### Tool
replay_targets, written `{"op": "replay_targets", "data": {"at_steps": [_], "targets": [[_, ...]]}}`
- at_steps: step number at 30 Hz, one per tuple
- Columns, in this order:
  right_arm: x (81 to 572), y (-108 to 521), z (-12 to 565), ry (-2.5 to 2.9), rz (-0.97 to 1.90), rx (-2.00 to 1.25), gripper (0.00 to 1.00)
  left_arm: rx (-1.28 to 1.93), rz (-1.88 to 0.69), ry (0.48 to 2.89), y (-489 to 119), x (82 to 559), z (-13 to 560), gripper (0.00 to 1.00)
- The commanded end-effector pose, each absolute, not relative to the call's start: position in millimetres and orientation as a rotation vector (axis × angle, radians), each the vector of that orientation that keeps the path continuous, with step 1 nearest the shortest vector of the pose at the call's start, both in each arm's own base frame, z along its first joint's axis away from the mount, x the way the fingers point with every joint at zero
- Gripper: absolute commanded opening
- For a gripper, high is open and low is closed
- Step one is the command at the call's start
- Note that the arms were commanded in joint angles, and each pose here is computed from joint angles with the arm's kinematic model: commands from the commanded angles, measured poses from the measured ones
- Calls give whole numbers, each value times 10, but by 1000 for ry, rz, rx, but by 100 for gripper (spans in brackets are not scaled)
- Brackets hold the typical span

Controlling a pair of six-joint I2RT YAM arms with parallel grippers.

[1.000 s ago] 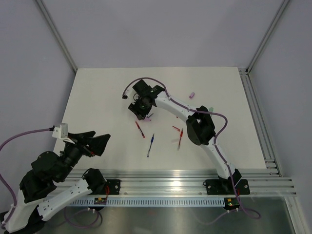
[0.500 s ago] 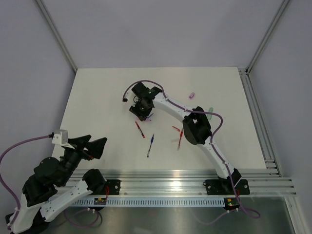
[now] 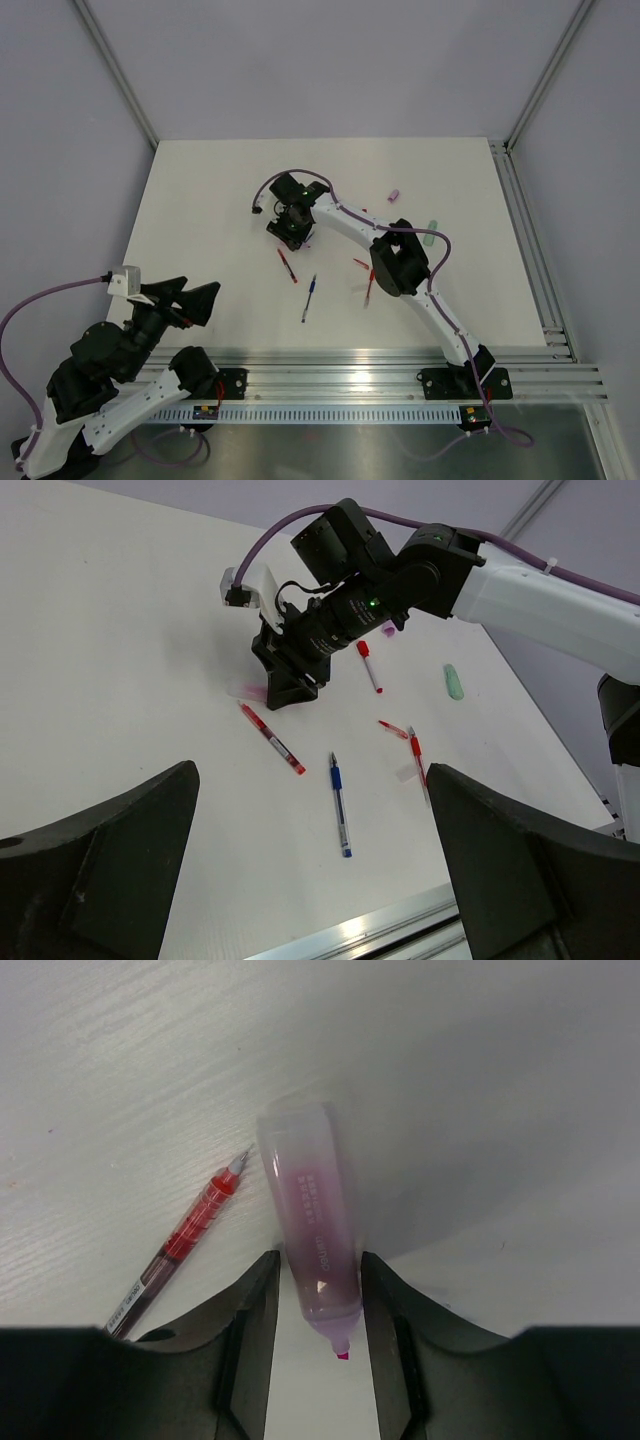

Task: Insert the pens into the pen caps
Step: Pick up the pen from the center of the board.

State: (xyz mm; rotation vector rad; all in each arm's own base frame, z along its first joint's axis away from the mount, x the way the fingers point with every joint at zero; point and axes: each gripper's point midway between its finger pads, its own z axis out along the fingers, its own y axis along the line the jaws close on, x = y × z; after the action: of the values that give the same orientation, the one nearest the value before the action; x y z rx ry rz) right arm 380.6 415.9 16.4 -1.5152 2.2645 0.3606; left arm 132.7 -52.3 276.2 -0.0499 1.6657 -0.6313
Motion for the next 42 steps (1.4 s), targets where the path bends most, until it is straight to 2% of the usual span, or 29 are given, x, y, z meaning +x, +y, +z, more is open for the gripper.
{"op": "replay_targets", "data": {"at_steps": [1, 7, 17, 21, 23, 24, 26, 27, 28, 30, 31, 32, 33, 34, 36, 38, 39, 42], "targets": [[3879, 4181, 193, 2226, 344, -1530, 42, -65, -628, 1629, -479, 1339, 2835, 99], [3893, 4229, 416, 2173, 365, -1512, 31, -66, -629, 1627, -480, 1340, 2838, 99], [3962, 4289, 915, 2075, 382, -1464, 28, -55, -614, 1654, -525, 1365, 2811, 99], [3902, 4326, 1402, 1998, 445, -1416, 27, -50, -604, 1664, -540, 1379, 2830, 99], [3777, 4342, 1506, 1992, 516, -1407, 27, -50, -624, 1671, -582, 1377, 2849, 99], [3727, 4355, 1750, 1943, 544, -1384, 27, -48, -633, 1674, -612, 1382, 2853, 99], [3527, 4334, 1744, 1956, 599, -1375, 27, -46, -680, 1670, -706, 1381, 2878, 99], [3477, 4345, 2060, 1877, 632, -1332, 27, -42, -682, 1682, -742, 1393, 2858, 99], [3292, 4307, 1907, 1906, 673, -1351, 27, -54, -706, 1688, -780, 1392, 2865, 99], [3108, 4294, 2264, 1829, 740, -1278, 27, -65, -726, 1712, -837, 1397, 2855, 99], [2956, 4194, 2035, 1880, 743, -1281, 27, -78, -754, 1750, -927, 1400, 2817, 99], [2786, 4210, 2040, 1889, 774, -1256, 27, -77, -775, 1771, -985, 1393, 2811, 98], [2683, 4199, 2316, 1804, 798, -1206, 27, -70, -798, 1790, -1052, 1385, 2807, 98], [2543, 4085, 2023, 1868, 768, -1202, 27, -60, -846, 1830, -1204, 1377, 2785, 97], [2182, 4043, 1963, 1862, 812, -1173, 27, -45, -919, 1851, -1384, 1364, 2804, 96], [1925, 4025, 2074, 1828, 860, -1131, 26, -68, -953, 1892, -1523, 1394, 2731, 93], [1825, 3938, 1885, 1866, 842, -1143, 26, -72, -995, 1884, -1595, 1393, 2761, 91], [1595, 3805, 1822, 1896, 826, -1101, 26, -114, -1104, 1891, -1764, 1378, 2757, 84]]}}
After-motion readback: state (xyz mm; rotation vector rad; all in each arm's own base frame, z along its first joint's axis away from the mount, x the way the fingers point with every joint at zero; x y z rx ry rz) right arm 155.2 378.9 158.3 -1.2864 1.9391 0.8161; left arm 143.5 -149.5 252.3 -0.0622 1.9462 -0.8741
